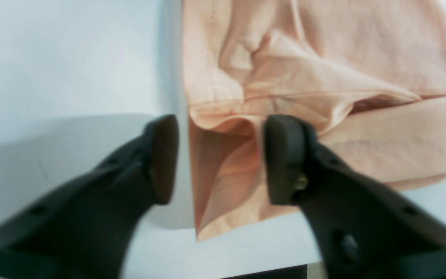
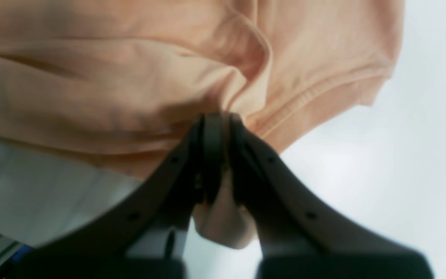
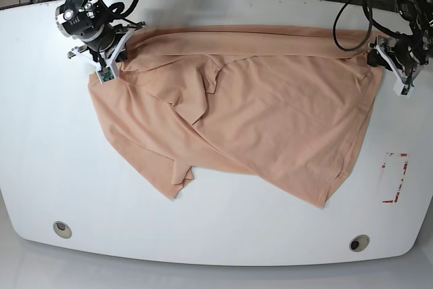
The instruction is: Fold the T-shirt properly
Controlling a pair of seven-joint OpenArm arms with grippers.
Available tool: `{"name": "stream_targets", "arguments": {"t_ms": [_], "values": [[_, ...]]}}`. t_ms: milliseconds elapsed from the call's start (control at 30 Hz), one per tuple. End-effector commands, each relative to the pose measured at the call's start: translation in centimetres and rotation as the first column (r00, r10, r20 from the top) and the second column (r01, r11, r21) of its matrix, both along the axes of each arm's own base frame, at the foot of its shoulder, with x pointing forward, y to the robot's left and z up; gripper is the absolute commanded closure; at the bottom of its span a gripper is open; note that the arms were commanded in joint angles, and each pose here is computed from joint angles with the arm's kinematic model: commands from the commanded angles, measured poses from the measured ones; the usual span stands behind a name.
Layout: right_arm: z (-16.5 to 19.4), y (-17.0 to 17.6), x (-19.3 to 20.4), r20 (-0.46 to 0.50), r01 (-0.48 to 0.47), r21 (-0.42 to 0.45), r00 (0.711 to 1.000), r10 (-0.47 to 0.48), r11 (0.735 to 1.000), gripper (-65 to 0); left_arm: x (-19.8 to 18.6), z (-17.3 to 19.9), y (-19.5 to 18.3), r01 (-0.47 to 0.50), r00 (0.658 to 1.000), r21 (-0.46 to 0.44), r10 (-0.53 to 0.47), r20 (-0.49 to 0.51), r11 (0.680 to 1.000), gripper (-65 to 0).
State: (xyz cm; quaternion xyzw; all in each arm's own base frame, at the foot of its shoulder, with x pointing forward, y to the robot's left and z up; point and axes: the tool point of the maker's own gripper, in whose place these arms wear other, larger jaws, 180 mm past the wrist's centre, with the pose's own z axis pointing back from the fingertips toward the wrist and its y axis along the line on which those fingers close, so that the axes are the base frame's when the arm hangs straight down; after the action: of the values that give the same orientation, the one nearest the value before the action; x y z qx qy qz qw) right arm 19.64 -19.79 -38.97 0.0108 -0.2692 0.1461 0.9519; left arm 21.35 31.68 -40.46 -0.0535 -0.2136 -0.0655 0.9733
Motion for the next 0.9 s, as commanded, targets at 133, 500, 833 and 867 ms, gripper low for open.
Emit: {"name": "stream_targets", "arguments": {"t_ms": [133, 500, 833, 867], "values": [[0.9, -0.2, 0.7, 0.036, 0.002, -0.003, 0.999, -0.002, 1.0, 0.0, 1.1, 0.8, -0.4, 0.053, 0.998, 0.018, -0.053, 0.02, 0.998, -17.1], [1.1, -0.2, 1.2, 0.048, 0.003, -0.001, 0.999, -0.002, 1.0, 0.0, 2.7, 1.4, -0.9, 0.062, 0.996, 0.013, -0.063, 0.062, 0.998, 0.0], [1.2, -0.2, 1.2, 0.051, 0.002, -0.004, 0.999, -0.001, 1.0, 0.0, 4.9, 6.1, -1.6, 0.117, 0.971, 0.113, -0.137, 0.195, 0.987, 0.0], [1.2, -0.2, 1.2, 0.053, 0.001, -0.005, 0.999, -0.001, 1.0, 0.0, 5.0, 6.6, -1.8, 0.122, 0.967, 0.123, -0.146, 0.206, 0.985, 0.0]]}}
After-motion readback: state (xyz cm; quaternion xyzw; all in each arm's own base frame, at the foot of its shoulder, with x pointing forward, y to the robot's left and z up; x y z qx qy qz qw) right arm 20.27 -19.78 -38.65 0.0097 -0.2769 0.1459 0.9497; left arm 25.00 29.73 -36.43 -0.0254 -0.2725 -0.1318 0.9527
